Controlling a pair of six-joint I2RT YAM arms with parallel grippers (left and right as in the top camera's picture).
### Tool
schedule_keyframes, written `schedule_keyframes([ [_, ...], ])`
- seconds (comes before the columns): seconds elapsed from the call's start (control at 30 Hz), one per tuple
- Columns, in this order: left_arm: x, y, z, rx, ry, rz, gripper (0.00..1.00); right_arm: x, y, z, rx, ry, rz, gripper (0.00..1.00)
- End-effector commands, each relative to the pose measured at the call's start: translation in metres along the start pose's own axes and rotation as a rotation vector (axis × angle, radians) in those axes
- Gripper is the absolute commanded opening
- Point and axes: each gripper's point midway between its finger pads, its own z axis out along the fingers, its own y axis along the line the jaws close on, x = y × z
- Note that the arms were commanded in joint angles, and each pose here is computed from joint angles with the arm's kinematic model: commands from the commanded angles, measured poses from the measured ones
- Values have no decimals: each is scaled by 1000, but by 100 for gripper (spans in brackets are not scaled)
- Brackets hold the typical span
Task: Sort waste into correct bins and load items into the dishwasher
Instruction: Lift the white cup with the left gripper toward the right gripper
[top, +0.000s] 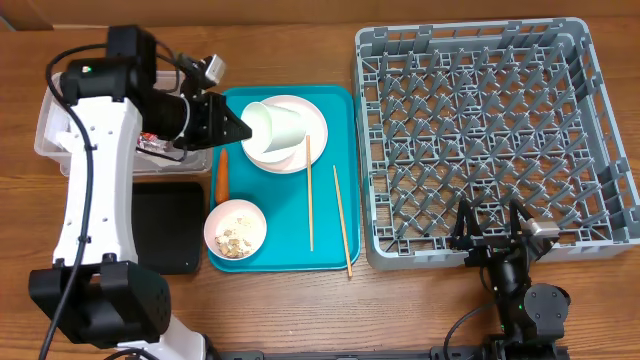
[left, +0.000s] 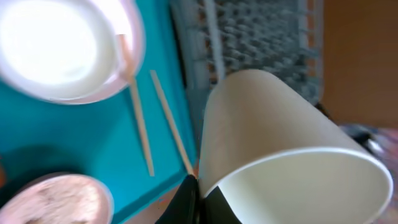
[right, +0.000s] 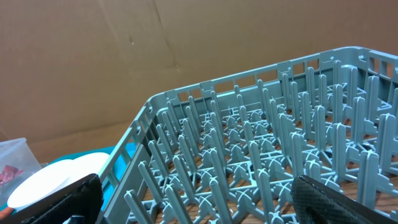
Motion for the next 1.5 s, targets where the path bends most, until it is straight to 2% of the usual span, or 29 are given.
schedule_keyframes([
  [0.0, -5, -48, -5, 314, -51, 192, 4, 2, -3, 0, 11, -4, 4, 100],
  [0.27, -7, -59, -5, 423, -67, 211, 4, 4, 14, -1, -86, 12, 7, 100],
  [0.53, -7, -61, -3, 425, -65, 234, 4, 11, 68, -15, -403, 84, 0, 100],
  [0.83, -5, -68, 4, 450, -44, 237, 4, -53, 118, -41, -593, 144, 60, 100],
  [1.07, -2, -84, 30, 542, 17, 231, 4, -85, 156, -36, -762, 395, 154, 100],
  [1.1, -3, -86, 37, 564, 24, 245, 4, -90, 169, -33, -857, 474, 192, 100],
  [1.17, -5, -89, 44, 585, 26, 267, 4, -99, 185, -36, -1028, 529, 213, 100],
  [1.3, -3, -98, 53, 644, 36, 291, 4, -110, 199, -47, -1364, 549, 170, 100],
  [1.47, 3, -107, 62, 664, 69, 292, 4, -99, 194, -23, -1396, 564, 177, 100],
])
